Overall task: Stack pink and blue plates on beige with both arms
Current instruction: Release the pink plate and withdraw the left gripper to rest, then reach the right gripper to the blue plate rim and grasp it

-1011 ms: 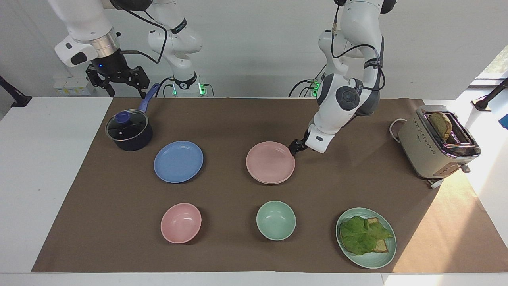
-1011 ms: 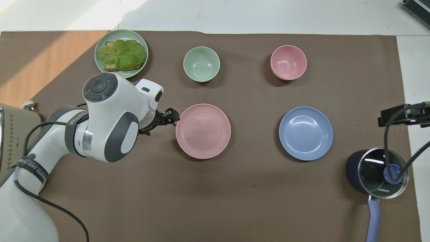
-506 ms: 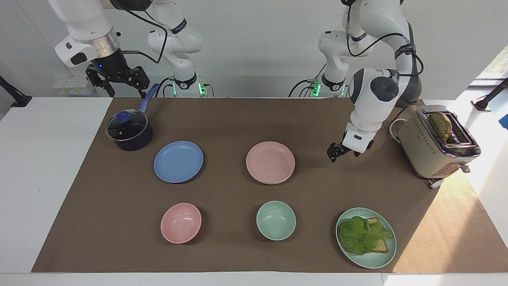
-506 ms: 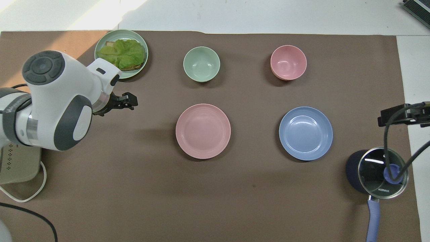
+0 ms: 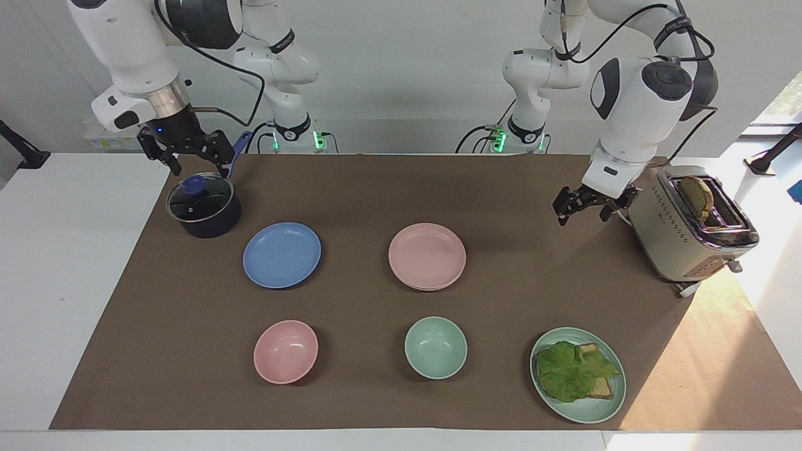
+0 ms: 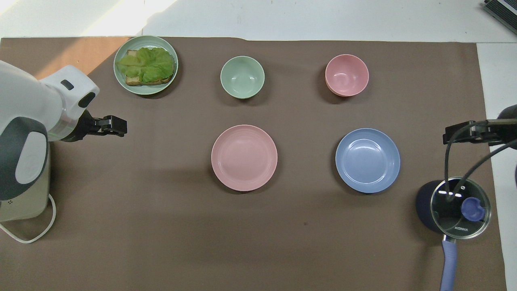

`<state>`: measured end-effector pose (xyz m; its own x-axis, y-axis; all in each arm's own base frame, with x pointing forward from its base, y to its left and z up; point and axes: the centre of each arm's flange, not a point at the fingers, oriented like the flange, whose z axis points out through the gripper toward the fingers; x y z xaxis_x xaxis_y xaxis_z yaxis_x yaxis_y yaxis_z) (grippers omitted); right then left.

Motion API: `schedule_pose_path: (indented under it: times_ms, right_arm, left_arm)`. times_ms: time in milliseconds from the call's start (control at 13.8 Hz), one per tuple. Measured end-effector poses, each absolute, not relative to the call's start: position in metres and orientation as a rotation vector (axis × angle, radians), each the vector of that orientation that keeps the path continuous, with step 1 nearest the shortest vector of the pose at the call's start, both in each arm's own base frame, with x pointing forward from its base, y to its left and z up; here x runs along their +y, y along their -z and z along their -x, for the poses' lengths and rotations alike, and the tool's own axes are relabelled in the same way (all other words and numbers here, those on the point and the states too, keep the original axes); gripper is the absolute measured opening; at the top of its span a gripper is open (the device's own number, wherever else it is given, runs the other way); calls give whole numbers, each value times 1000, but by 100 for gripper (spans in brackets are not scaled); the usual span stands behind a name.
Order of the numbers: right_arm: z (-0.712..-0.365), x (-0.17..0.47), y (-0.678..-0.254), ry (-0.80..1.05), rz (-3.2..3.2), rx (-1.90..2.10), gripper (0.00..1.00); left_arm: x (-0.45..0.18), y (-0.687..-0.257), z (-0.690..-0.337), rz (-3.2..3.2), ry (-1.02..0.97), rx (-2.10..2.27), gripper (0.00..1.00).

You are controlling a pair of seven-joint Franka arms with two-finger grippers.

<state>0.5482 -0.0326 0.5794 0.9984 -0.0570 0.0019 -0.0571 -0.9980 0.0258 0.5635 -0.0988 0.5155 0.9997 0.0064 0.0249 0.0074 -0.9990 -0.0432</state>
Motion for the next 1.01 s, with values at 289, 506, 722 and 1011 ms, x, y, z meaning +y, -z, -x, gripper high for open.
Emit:
schedule_pose_path:
  times_ms: [289, 506, 722, 1011]
  right_arm:
    - [-553, -54, -507, -40, -3118, -62, 100]
    - [-557, -60, -452, -71, -3161, -67, 100]
    - [-556, -69, -399, -83, -3189, -114, 100]
    - [-547, -83, -351, -84, -3248, -163, 100]
  left_arm:
    - [-93, -514, -564, 3086, 26, -10, 100]
    - [-59, -527, -571, 3086, 53, -53, 100]
    - [-30, -554, -575, 3085, 83, -57, 100]
    - [-28, -584, -573, 3086, 89, -53, 100]
